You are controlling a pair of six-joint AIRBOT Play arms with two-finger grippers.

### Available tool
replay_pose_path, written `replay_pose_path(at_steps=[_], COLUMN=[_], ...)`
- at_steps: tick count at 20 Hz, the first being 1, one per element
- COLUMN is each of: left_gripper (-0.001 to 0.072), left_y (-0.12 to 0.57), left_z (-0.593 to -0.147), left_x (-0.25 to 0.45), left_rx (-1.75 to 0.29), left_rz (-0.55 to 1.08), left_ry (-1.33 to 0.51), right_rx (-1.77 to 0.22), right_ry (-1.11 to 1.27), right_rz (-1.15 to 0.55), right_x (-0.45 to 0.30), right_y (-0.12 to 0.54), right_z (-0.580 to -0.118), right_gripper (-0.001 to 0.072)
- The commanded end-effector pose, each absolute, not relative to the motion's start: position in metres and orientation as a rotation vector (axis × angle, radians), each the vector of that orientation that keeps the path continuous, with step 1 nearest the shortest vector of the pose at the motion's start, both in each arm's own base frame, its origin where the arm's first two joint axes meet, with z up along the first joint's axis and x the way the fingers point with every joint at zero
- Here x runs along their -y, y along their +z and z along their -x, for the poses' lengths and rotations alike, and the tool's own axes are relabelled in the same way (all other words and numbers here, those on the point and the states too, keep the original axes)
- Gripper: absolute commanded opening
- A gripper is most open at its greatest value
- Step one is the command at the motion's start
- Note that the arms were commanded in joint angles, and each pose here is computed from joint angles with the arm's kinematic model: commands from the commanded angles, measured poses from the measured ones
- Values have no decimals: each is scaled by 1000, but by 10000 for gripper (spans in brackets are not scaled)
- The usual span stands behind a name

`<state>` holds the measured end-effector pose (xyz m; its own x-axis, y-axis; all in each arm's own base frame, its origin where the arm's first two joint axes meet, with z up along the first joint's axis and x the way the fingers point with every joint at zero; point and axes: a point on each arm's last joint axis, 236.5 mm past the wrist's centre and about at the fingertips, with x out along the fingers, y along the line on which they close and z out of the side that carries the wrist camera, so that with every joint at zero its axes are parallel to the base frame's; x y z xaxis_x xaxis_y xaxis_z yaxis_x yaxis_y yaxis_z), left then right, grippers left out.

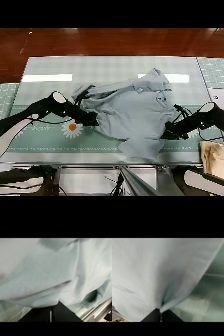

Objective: Fold the shirts.

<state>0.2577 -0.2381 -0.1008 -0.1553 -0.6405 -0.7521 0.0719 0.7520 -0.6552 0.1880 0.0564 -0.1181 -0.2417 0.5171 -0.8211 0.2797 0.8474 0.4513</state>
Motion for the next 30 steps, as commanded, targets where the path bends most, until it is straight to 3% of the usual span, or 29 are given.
replay_pose_path(at_steps=[1,5,9,13,17,22,27,30], left_gripper=[23,22,22,22,23,23,23,24], left_y=[-78,29,243,460,557,520,438,377], left_z=[-281,-328,-335,-255,-157,-110,-104,-123], left_x=[240,243,228,184,145,150,147,144], left_rx=[-1552,-1253,-719,-124,157,-41,-453,-730], left_rz=[485,434,304,103,37,105,164,199], left_ry=[-687,-779,-876,-813,-683,-729,-694,-647], right_rx=[-1830,-1535,-919,-254,44,27,-359,-556], right_ry=[309,408,369,226,136,141,20,83], right_rz=[-558,-407,-198,-36,15,40,100,85], right_x=[-63,-57,-51,-42,-40,-49,-13,-14], right_y=[-109,-12,186,404,513,518,431,392], right_z=[-194,-253,-306,-271,-199,-167,-168,-195], right_gripper=[13,13,13,12,12,12,11,11])
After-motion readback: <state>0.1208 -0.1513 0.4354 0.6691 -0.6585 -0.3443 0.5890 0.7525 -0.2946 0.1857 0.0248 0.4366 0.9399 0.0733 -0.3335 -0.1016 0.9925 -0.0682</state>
